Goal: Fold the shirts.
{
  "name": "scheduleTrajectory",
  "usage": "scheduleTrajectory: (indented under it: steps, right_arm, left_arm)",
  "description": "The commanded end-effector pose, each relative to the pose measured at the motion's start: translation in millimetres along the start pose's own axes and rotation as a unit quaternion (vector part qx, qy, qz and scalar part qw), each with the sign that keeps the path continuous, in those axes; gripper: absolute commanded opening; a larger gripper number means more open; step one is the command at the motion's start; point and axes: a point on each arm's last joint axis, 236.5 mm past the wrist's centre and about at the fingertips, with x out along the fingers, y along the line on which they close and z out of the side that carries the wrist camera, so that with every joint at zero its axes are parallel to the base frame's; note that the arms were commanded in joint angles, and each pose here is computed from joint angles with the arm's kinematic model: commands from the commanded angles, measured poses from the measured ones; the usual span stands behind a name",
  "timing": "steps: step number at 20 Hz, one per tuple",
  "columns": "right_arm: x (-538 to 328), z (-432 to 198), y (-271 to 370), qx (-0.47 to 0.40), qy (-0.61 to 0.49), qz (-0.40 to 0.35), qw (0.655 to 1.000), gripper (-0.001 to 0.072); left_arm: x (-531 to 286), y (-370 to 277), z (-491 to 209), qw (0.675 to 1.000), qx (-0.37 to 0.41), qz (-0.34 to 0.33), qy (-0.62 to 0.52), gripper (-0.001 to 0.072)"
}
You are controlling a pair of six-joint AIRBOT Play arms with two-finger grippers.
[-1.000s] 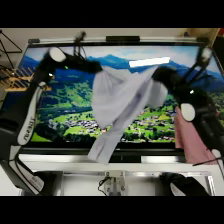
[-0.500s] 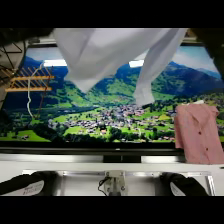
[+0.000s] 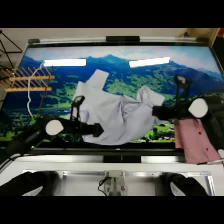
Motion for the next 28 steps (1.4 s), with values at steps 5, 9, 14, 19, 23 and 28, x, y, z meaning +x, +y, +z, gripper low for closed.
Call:
scheduleTrajectory:
  steps: [5, 9, 14, 19, 23, 28]
  right_arm:
    - [25, -50, -13, -0.002, 0.082, -0.012, 0.997, 0.0064]
    - [26, -40, -9, 0.001, 0.061, -0.003, 0.998, 0.0064]
    - [26, -39, -3, 0.006, 0.060, 0.009, 0.998, 0.0064]
    - [27, -34, -2, 0.006, 0.047, 0.011, 0.999, 0.0064]
    - [27, -28, -1, 0.006, 0.035, 0.012, 0.999, 0.0064]
    - [27, -27, -2, 0.005, 0.033, 0.011, 0.999, 0.0064]
  left_arm:
    - [-76, 45, 89, 0.991, 0.080, 0.088, -0.065, 0.0683]
    - [-77, 89, 157, 0.989, 0.066, 0.120, -0.057, 0.0683]
    - [6, 136, 160, 0.990, 0.017, 0.121, 0.064, 0.0683]
    - [54, 121, 161, 0.993, 0.000, 0.068, 0.101, 0.0684]
    - [63, 126, 140, 0.987, -0.009, 0.067, 0.147, 0.0668]
    - [67, 119, 145, 0.989, -0.004, 0.054, 0.136, 0.0054]
